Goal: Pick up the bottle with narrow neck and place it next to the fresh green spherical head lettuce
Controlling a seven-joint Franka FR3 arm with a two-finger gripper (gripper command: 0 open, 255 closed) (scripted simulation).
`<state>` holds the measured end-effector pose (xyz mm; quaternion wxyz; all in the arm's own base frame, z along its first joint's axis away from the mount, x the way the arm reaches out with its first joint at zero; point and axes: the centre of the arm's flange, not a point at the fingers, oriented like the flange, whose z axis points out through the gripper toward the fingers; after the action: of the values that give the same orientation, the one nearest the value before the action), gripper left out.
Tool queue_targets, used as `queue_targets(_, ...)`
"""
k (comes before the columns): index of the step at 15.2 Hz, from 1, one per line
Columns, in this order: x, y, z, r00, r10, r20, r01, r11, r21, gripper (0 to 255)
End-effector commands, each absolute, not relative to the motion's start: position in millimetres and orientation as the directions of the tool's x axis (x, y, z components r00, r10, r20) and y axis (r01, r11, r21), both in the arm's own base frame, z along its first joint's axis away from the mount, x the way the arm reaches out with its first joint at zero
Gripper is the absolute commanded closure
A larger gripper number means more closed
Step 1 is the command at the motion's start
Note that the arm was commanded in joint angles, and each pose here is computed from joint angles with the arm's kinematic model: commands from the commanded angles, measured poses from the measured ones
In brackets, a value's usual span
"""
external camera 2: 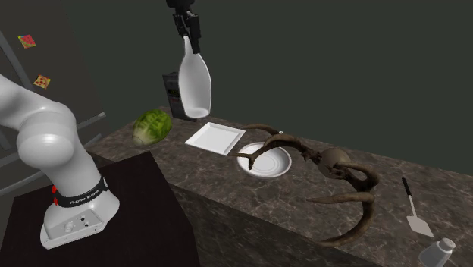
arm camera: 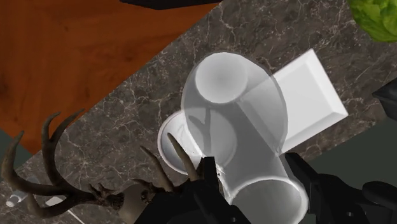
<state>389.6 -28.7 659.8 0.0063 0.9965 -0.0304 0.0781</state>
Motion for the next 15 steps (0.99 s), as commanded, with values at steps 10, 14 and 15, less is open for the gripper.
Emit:
queue_targets(10, 333, 105, 659, 0.986, -0.061, 0.156, -0.063, -0.998, 0.008, 255)
queue_targets(14, 313, 153, 659, 0.986, -0.061, 0.156, -0.063, -0.998, 0.008, 255)
queue_targets(15, 308, 166, 659, 0.986, -0.061, 0.156, -0.063, -0.998, 0.008, 255)
